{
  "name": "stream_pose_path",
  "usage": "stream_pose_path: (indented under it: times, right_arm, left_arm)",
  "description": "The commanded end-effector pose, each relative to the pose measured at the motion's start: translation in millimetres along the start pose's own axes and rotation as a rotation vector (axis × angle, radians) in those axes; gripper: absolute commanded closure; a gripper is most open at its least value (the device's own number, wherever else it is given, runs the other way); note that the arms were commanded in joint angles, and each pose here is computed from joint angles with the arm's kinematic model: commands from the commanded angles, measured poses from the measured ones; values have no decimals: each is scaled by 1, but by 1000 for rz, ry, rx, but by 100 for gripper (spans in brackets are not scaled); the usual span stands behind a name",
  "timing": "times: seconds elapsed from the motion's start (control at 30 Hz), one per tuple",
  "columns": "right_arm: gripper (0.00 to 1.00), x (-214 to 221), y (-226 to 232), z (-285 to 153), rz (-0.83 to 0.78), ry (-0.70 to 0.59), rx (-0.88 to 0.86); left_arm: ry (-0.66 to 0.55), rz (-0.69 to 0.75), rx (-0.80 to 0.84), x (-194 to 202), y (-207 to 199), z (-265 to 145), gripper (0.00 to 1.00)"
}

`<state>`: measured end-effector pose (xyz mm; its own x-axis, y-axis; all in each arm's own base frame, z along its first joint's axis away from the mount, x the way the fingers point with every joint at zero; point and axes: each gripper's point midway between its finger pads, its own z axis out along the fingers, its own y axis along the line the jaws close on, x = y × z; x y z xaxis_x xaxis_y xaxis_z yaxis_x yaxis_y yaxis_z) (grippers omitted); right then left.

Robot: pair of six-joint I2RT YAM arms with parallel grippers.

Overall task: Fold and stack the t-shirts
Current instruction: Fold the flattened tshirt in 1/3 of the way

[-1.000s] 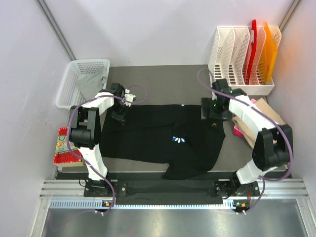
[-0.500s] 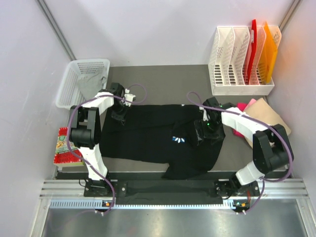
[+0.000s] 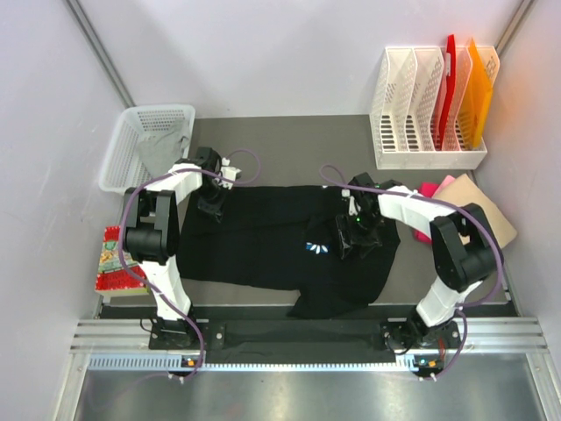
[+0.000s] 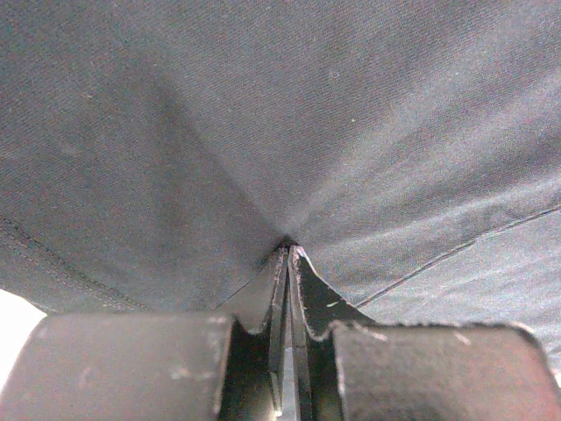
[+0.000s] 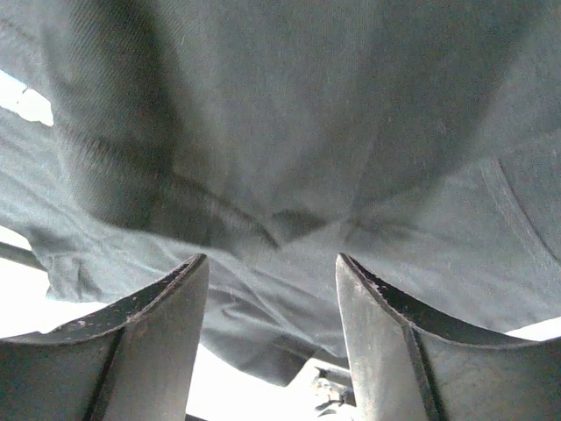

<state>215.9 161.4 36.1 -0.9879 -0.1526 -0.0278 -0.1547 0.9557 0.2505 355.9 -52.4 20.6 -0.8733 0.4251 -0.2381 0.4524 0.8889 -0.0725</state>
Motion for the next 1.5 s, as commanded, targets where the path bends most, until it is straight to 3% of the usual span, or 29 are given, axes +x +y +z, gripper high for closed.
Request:
stream_pose_path:
  times: [0.0, 0.67, 1.03, 1.17, 1.27, 1.47]
  right_arm:
    - [41, -16, 11, 4, -13, -37, -27]
    - [67, -27, 16, 10, -12, -35, -33]
    - [69, -16, 13, 19, -7, -2, -30]
    - [84, -13, 12, 21, -4, 5, -31]
    - [90, -9, 11, 19, -1, 7, -25]
    - [91, 5, 0, 9, -5, 12, 17]
  left_arm:
    - [36, -14, -8, 11, 6, 5, 92]
    - [39, -24, 6, 12, 3, 9, 92]
    - [35, -24, 4, 9, 4, 8, 92]
    - [36, -26, 6, 10, 4, 7, 92]
    - [33, -22, 4, 9, 4, 6, 92]
    - [26, -18, 3, 6, 5, 4, 92]
